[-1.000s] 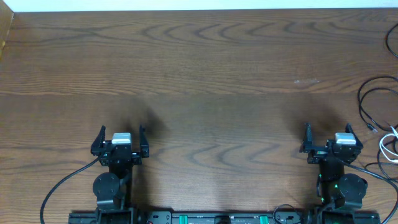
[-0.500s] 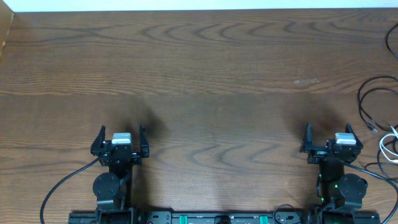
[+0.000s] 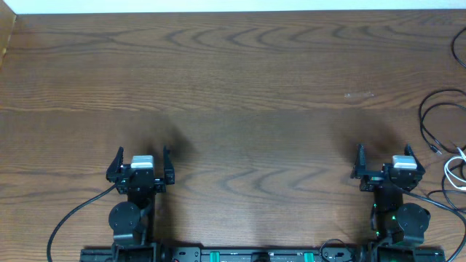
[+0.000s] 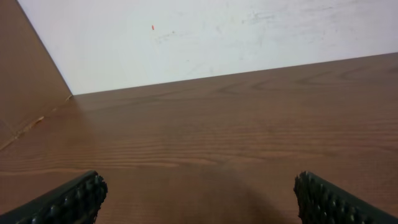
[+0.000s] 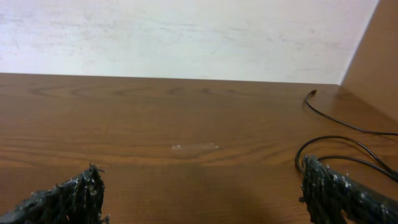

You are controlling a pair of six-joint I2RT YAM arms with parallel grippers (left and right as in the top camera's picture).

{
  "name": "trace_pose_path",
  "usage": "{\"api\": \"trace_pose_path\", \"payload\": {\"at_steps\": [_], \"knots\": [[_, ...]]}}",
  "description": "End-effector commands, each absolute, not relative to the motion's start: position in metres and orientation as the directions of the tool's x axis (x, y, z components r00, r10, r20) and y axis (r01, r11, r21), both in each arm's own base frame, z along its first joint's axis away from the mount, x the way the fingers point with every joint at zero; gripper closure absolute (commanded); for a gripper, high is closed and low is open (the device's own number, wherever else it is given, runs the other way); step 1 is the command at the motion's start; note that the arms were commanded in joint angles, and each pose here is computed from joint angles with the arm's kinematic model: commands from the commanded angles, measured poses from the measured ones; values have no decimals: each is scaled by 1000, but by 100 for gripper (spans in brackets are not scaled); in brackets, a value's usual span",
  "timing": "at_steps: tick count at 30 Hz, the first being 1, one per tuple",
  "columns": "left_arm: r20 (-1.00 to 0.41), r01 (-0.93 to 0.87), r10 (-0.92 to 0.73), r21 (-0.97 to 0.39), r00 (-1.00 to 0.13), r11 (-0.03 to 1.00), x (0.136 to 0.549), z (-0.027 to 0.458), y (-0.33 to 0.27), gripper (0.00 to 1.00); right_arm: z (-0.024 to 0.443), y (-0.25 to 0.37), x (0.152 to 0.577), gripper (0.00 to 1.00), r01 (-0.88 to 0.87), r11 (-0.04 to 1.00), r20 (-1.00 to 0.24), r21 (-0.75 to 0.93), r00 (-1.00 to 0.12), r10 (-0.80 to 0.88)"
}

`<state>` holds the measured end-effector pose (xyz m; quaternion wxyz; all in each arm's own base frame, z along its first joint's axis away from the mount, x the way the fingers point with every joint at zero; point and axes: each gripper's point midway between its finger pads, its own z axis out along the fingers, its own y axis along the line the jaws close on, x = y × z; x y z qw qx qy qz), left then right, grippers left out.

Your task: Untangle cables

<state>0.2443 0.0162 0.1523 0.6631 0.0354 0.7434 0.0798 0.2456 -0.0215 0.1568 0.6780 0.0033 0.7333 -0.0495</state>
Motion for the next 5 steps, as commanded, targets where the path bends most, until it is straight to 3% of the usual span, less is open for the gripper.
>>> {"api": "trace_pose_path", "payload": {"at_steps": [1, 5], "knots": [[-974, -80, 146, 161, -172, 984, 243, 136, 22, 3, 157, -21, 245, 1, 69, 994, -994, -81, -80, -76], [-974, -80, 145, 161, -172, 984, 243, 136, 22, 3, 157, -21, 245, 1, 69, 994, -994, -81, -80, -75]]}}
